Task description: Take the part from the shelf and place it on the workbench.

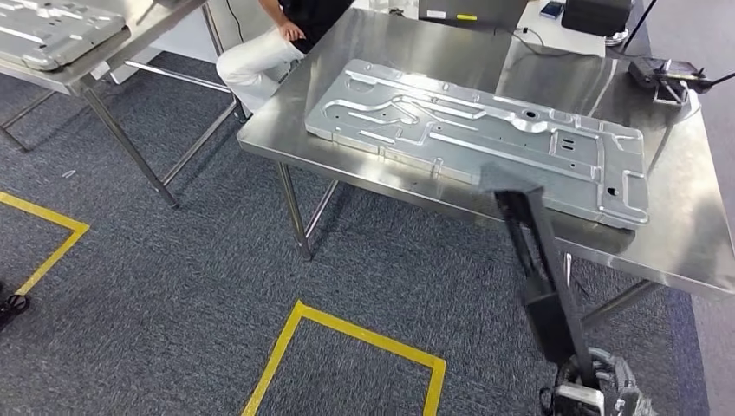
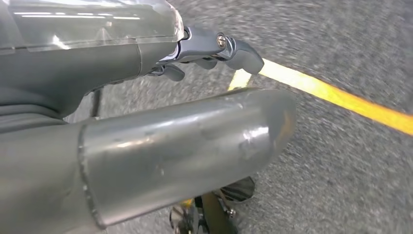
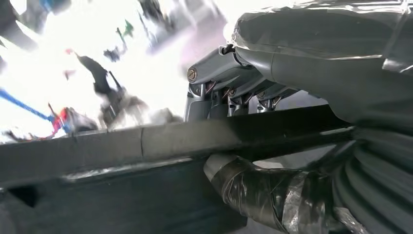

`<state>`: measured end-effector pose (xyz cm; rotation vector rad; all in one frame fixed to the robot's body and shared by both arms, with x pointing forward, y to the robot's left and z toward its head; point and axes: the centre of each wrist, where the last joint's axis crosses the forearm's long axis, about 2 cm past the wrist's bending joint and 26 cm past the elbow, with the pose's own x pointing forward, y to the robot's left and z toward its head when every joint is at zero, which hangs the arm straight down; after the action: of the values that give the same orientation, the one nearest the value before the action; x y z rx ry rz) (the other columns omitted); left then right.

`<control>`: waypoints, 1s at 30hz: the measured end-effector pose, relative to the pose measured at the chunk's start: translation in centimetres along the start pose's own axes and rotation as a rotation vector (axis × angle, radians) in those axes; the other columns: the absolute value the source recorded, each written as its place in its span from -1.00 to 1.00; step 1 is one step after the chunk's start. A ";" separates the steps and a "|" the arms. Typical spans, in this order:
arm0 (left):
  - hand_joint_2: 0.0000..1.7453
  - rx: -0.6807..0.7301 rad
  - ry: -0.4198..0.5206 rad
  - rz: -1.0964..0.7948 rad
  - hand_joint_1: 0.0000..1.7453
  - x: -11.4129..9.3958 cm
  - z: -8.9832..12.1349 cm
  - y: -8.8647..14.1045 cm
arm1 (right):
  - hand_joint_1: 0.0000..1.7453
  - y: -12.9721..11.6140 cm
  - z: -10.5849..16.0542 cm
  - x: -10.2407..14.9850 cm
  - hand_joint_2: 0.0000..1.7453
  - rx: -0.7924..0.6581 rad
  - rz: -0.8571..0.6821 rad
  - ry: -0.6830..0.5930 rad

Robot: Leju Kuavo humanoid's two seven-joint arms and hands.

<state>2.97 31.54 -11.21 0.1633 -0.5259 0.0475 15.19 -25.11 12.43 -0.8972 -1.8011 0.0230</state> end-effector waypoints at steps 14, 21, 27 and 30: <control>-1.00 -0.077 -0.030 -0.108 -1.00 1.8 -0.8 0.3 | 1.00 2.6 -14.4 1.9 1.00 -0.008 0.330 -0.240; -1.00 -0.088 -0.025 -0.133 -1.00 1.6 -0.8 0.8 | 1.00 4.1 -18.0 3.8 1.00 0.041 0.446 -0.343; -1.00 -0.097 -0.027 -0.159 -1.00 2.0 -1.0 1.1 | 1.00 6.2 -20.4 6.2 1.00 0.111 0.533 -0.423; -1.00 -0.102 -0.030 -0.169 -1.00 2.2 -1.1 1.1 | 1.00 6.7 -21.1 6.9 1.00 0.119 0.548 -0.453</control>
<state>5.36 32.84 -10.89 0.1086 -0.5419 -0.1467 35.20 -24.49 24.16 -1.3498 -1.8745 0.7240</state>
